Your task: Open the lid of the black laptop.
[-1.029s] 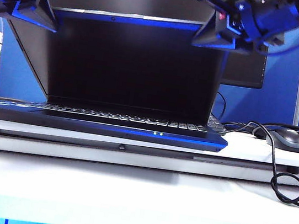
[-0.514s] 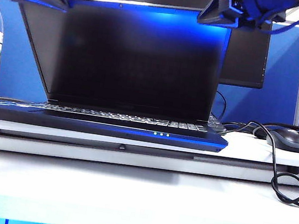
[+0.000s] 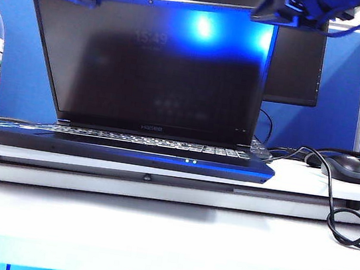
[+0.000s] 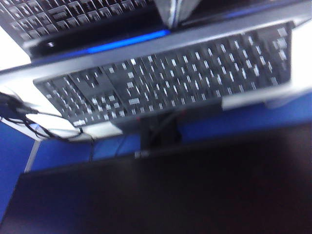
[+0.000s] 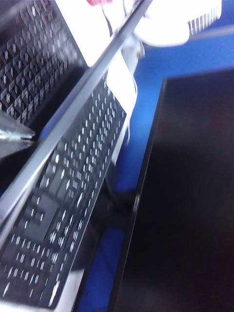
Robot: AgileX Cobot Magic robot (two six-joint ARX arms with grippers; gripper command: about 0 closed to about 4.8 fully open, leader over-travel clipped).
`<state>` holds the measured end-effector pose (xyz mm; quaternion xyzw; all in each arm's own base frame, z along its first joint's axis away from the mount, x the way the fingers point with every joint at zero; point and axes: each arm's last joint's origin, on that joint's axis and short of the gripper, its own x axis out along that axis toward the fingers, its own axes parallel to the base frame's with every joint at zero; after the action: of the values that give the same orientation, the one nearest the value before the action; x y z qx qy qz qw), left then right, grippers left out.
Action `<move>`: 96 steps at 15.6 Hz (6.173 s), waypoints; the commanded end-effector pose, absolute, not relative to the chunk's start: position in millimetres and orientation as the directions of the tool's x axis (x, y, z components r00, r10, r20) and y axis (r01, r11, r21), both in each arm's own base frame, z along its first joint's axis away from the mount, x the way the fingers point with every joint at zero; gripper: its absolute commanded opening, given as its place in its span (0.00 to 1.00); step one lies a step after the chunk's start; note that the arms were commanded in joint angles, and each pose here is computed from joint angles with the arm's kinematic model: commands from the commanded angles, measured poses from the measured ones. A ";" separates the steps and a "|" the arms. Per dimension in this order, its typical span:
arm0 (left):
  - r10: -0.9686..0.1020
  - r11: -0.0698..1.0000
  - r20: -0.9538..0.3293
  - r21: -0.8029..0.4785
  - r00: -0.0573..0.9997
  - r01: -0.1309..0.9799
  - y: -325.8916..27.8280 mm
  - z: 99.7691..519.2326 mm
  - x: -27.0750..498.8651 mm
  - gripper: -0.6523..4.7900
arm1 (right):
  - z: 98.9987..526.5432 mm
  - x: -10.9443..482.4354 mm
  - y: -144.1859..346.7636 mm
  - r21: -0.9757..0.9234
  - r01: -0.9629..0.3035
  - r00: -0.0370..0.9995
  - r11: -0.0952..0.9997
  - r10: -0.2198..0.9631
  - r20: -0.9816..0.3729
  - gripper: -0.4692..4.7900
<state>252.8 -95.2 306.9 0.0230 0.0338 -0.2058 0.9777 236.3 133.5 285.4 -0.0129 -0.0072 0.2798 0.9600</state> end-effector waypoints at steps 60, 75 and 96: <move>-0.447 0.894 0.049 0.009 0.893 0.448 -89.7 331.5 381.4 0.16 | 327.9 384.8 150.7 -0.117 -0.501 0.857 0.857 0.511 0.067 0.08; -0.486 0.874 0.010 -0.014 0.874 0.486 -44.3 445.5 163.3 0.16 | 397.9 168.7 147.7 -0.019 -0.609 0.790 0.793 0.608 0.080 0.08; -0.581 0.716 0.040 -0.449 0.813 0.534 -21.6 290.8 45.5 0.16 | 307.1 32.6 33.3 0.040 -0.601 0.798 0.799 0.602 -0.028 0.08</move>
<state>45.6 -21.6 289.5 -0.2280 0.0571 -0.2989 0.9249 32.7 33.5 307.3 0.0158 0.0160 0.3176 0.9480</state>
